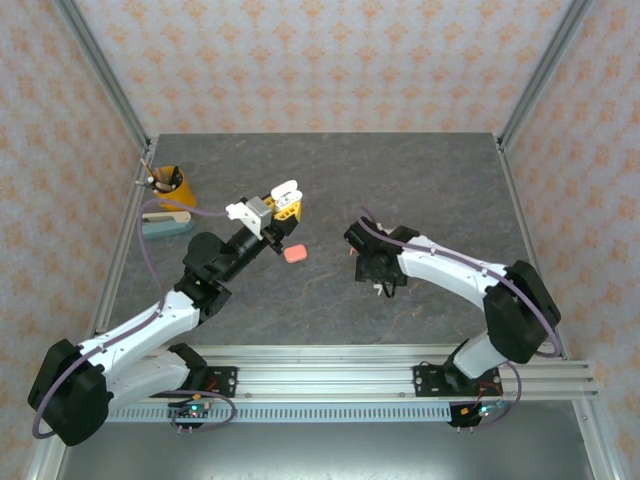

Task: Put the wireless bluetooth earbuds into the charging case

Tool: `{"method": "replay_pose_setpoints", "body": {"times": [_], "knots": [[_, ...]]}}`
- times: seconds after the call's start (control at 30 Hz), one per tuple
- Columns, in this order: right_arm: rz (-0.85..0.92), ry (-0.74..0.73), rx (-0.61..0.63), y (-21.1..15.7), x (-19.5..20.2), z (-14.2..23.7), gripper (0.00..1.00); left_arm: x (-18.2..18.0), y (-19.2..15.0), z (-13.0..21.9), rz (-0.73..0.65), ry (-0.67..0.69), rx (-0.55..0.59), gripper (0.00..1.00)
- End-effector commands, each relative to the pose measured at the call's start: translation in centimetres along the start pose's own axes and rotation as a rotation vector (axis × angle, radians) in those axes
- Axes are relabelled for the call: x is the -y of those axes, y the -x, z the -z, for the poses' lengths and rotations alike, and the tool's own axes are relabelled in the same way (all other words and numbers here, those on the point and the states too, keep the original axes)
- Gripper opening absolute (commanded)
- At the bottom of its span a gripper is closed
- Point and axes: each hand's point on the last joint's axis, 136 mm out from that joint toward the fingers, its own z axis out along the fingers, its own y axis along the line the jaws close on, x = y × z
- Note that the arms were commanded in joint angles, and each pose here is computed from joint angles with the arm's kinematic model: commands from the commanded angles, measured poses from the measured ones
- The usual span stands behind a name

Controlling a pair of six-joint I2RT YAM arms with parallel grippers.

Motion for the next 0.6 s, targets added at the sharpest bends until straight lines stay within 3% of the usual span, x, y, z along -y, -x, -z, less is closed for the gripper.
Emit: {"method": "replay_pose_setpoints", "body": {"times": [0.0,0.57], "knots": [[0.049,0.019,-0.051,-0.7,-0.6,-1.6,0.69,-0.1,0.1,0.3,-0.026,0.012,0.012,0.00],[0.063,0.003,-0.145,-1.4,0.0,-4.7,0.58,-0.2,-0.1,0.0,-0.031,0.015,0.003,0.00]]}}
